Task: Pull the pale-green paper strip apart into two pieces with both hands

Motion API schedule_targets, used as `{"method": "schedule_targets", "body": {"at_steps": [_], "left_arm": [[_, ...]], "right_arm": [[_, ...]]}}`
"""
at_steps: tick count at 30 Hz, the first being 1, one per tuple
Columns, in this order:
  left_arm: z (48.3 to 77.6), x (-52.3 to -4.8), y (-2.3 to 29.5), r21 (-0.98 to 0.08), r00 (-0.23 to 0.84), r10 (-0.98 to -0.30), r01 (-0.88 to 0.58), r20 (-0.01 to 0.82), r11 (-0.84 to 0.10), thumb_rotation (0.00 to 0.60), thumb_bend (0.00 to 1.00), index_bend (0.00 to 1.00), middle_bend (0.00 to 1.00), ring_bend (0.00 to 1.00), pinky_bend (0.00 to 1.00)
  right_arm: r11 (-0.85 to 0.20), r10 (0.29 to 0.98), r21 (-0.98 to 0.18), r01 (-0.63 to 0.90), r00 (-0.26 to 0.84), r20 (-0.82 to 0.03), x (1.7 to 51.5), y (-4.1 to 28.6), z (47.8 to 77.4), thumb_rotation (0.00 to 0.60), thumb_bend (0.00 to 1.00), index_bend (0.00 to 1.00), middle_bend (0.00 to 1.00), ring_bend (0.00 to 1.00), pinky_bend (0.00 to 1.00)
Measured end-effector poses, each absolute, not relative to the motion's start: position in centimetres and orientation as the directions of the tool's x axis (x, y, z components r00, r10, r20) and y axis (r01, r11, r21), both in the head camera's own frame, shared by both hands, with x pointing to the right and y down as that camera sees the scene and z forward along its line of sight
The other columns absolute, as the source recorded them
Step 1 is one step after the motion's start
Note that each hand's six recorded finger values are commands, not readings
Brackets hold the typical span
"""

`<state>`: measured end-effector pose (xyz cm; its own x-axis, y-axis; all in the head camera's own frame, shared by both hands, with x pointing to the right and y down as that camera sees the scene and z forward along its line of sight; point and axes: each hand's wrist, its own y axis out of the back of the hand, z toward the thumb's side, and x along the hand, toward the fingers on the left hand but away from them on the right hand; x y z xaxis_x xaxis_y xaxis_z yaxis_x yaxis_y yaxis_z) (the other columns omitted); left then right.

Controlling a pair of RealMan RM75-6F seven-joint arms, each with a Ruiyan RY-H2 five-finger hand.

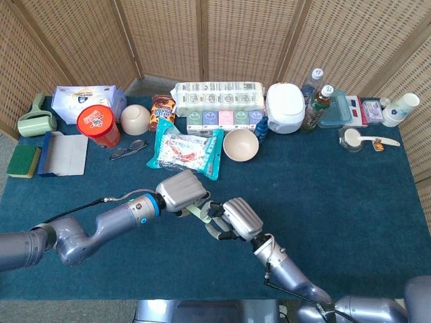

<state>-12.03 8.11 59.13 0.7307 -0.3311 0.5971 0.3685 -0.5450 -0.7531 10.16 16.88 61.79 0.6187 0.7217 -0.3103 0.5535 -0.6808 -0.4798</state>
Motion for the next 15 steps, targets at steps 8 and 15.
{"method": "schedule_targets", "body": {"at_steps": [8, 15], "left_arm": [[59.20, -12.02, 8.26, -0.750, 0.730, -0.327, 0.372, 0.600, -0.546, 0.600, 0.35, 0.74, 1.00, 1.00, 1.00], [59.25, -12.05, 8.29, -0.748, 0.728, -0.326, 0.375, 0.603, -0.547, 0.600, 0.35, 0.74, 1.00, 1.00, 1.00]], "right_arm": [[-0.681, 0.722, -0.474, 0.558, 0.619, -0.309, 9.92, 16.92, 61.94, 0.600, 0.43, 0.52, 0.96, 1.00, 1.00], [-0.674, 0.729, -0.469, 0.570, 0.615, -0.300, 9.75, 16.80, 62.02, 0.600, 0.43, 0.55, 0.97, 1.00, 1.00]]}}
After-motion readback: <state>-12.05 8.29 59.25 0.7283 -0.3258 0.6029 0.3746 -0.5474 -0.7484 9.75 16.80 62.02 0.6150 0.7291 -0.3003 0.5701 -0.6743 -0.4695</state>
